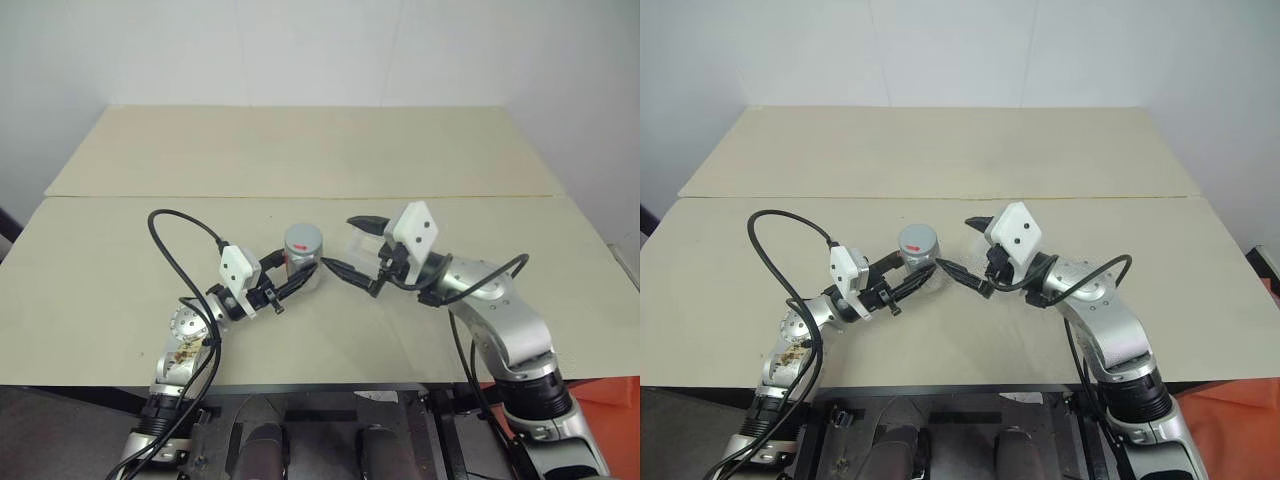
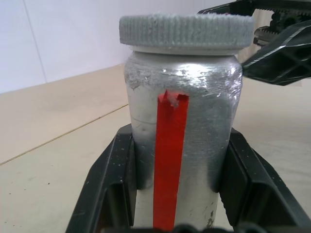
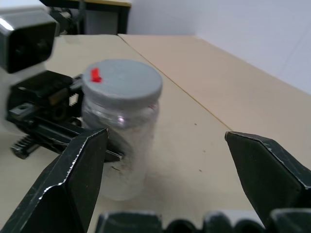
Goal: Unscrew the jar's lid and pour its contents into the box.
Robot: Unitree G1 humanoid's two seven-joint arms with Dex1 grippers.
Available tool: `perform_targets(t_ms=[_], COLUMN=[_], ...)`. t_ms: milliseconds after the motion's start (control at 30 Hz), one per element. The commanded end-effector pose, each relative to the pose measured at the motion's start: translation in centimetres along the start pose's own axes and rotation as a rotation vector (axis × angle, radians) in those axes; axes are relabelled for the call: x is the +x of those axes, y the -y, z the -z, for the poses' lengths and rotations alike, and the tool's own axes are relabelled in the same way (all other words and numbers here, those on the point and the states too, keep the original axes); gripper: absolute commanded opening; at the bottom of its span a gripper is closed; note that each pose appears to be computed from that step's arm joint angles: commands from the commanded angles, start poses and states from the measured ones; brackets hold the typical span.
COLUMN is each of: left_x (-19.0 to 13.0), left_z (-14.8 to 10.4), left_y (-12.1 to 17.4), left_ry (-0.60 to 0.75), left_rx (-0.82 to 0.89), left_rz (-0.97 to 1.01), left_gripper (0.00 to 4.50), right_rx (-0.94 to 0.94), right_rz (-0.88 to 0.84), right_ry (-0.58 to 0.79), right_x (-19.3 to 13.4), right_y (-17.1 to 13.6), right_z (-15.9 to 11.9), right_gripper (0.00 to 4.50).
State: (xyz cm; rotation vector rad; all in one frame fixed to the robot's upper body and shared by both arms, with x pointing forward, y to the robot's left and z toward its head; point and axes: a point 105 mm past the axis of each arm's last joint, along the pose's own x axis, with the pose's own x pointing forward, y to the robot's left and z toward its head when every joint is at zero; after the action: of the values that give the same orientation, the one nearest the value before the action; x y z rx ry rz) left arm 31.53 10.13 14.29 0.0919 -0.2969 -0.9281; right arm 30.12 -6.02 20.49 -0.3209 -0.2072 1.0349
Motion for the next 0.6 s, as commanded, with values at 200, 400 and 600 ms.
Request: perform_targets(t_ms=[200,400,600], left_x=[0.4,0.7,0.8], left_z=[-1.1,-1.2,-1.2], left_y=[0.5,0.7,0.9], left_ry=[0.044,0.050,0.052], left_rx=[0.040,0.041,0.040], left_rz=[0.026,0.035,0.039], left_gripper=[1.88,1.88,1.88], right_rx=[0.006,0.022,0.010], right_rz=[-0.073,-0.085,-0.100], right_ry=[0.079,0.094,0.110], right_x=[-0.2,1.1,1.9], right_y=[-0.8,-0.9,-1.2], right_z=[-2.7,-3.1,-3.4], right_gripper=[4.47,4.47,4.47])
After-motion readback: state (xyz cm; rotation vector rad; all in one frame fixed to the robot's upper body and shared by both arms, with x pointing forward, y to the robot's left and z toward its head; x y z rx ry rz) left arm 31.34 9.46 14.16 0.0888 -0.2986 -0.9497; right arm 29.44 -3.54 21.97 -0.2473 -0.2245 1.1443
